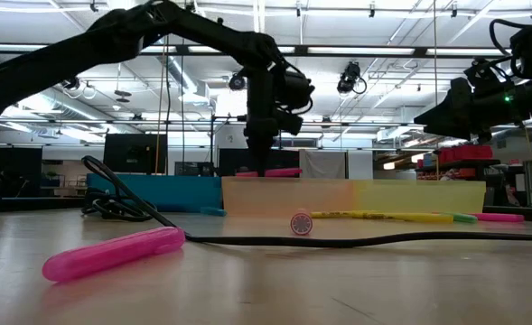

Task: Pick & Place Markers
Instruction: Put the left large pink pen into the orange bin, then put the pink highlighter pen into the blue bin

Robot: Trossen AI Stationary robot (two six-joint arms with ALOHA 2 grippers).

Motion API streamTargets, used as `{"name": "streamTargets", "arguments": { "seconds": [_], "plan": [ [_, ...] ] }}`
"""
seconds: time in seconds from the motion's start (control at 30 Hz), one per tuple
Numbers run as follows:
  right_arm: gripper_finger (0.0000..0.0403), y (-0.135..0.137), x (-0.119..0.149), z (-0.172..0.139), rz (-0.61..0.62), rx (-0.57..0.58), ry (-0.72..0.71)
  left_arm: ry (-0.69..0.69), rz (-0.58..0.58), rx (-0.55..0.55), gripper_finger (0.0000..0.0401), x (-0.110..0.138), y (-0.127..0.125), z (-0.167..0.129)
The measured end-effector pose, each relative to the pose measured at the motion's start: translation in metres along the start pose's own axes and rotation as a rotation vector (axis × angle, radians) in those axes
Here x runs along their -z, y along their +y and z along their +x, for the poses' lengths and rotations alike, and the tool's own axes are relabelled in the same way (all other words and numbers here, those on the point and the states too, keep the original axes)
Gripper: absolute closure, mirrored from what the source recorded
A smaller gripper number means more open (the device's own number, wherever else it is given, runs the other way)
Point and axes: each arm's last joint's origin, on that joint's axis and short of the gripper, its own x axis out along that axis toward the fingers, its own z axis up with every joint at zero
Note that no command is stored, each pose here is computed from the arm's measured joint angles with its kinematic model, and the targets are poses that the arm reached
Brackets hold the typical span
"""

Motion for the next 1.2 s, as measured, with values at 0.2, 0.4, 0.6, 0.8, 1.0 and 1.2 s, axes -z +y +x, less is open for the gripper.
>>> {"name": "streamTargets", "arguments": {
  "seconds": [0.2,0.4,0.6,0.8,1.0,1.2],
  "plan": [
    [0.0158,0.000,0.000,0.000,0.000,0.000,0.000,0.030,-0.021,0.027,0.0376,-0.004,-0.001,0.022],
    [0.0158,0.000,0.000,0.000,0.000,0.000,0.000,0.032,-0.022,0.084,0.0376,-0.008,-0.005,0.038],
    [0.0158,0.000,0.000,0.000,0.000,0.000,0.000,0.030,-0.020,0.092,0.0376,-0.013,-0.011,0.048],
    [0.0158,0.000,0.000,0.000,0.000,0.000,0.000,0.019,-0.020,0.091,0.0376,-0.014,-0.011,0.047],
    [0.0158,0.000,0.000,0.000,0.000,0.000,0.000,0.021,-0.014,0.089,0.0336,-0.014,-0.013,0.047],
    [0.0158,0.000,0.000,0.000,0.000,0.000,0.000,0.031,-0.004,0.094,0.0297,-0.014,-0.014,0.047]
  ]
}}
